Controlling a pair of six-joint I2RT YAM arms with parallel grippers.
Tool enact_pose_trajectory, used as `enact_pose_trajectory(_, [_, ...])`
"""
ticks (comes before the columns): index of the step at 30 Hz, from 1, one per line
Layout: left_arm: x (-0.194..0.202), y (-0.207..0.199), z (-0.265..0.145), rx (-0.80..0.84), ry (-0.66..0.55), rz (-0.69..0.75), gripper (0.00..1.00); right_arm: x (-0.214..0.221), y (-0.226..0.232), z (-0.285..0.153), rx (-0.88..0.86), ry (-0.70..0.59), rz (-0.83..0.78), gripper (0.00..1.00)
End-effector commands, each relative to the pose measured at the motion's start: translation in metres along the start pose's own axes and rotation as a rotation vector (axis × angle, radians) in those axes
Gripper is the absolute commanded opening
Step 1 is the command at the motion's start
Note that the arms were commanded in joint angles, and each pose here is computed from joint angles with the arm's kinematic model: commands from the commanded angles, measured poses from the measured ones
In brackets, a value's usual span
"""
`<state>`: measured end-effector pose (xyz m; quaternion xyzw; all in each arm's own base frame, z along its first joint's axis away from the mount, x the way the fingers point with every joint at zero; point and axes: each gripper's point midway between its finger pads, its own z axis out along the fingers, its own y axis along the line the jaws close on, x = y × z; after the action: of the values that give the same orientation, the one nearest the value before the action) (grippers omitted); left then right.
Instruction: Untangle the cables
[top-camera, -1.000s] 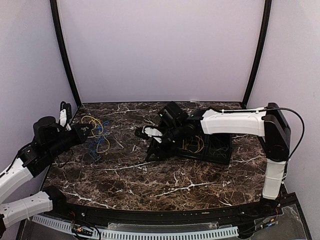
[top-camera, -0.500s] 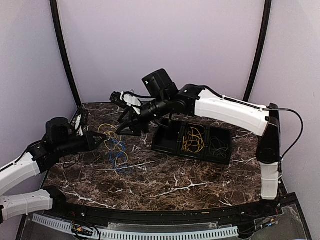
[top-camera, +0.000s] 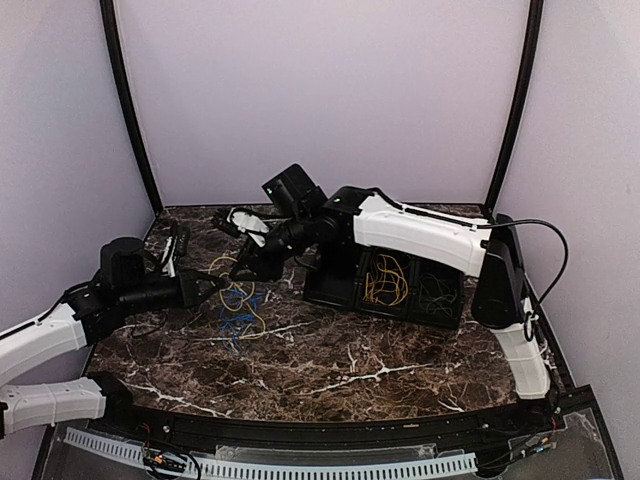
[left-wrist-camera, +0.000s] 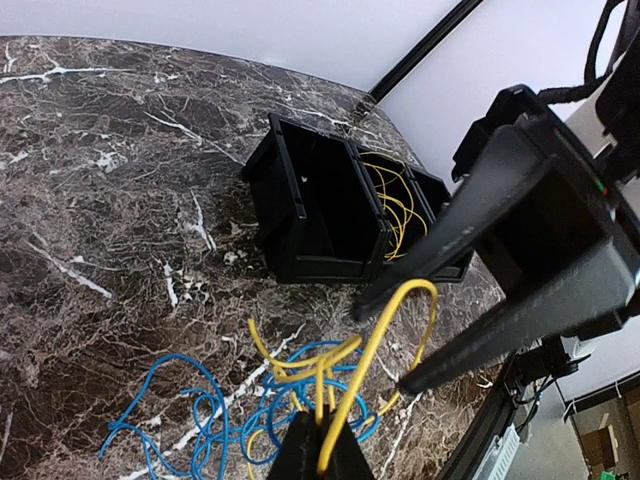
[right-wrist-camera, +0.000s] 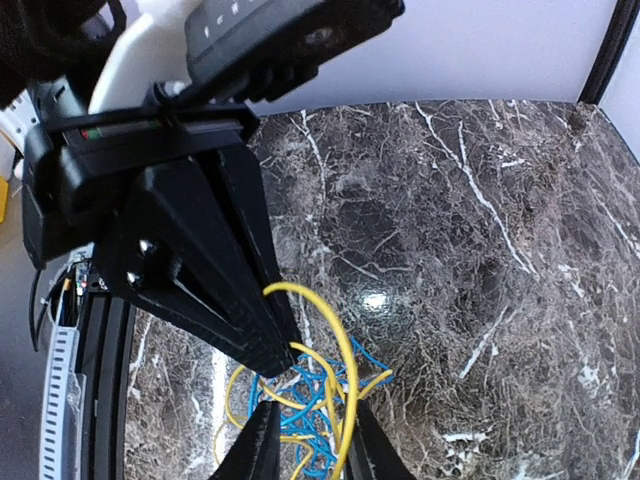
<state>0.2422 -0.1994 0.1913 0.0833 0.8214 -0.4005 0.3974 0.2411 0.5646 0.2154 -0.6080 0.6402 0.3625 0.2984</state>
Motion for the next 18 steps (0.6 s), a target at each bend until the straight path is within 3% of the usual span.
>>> enact_pose_trajectory(1, [0.007, 0.002, 0.004, 0.007, 0.013, 0.016, 0.06, -0.035, 0.0, -0.021, 0.026, -0.091, -0.024, 0.14])
enact_pose_trajectory(3, [0.007, 0.006, 0.005, -0.017, 0.012, 0.008, 0.13, -0.04, 0.002, -0.027, 0.027, -0.103, -0.024, 0.0])
enact_pose_trajectory(5, [0.005, 0.006, 0.006, -0.01, -0.01, -0.005, 0.29, -0.047, 0.008, -0.036, 0.011, -0.124, -0.029, 0.0])
enact_pose_trajectory(9, [0.008, -0.003, 0.009, 0.047, -0.05, -0.009, 0.36, -0.062, 0.021, -0.052, -0.029, -0.164, -0.036, 0.0])
enact_pose_trajectory(15, [0.02, 0.003, 0.019, 0.01, -0.025, 0.017, 0.26, -0.079, 0.027, -0.073, -0.014, -0.199, -0.068, 0.0])
enact_pose_trajectory(18, [0.02, 0.011, 0.018, -0.029, -0.042, 0.018, 0.11, -0.086, 0.029, -0.083, 0.004, -0.209, -0.089, 0.0])
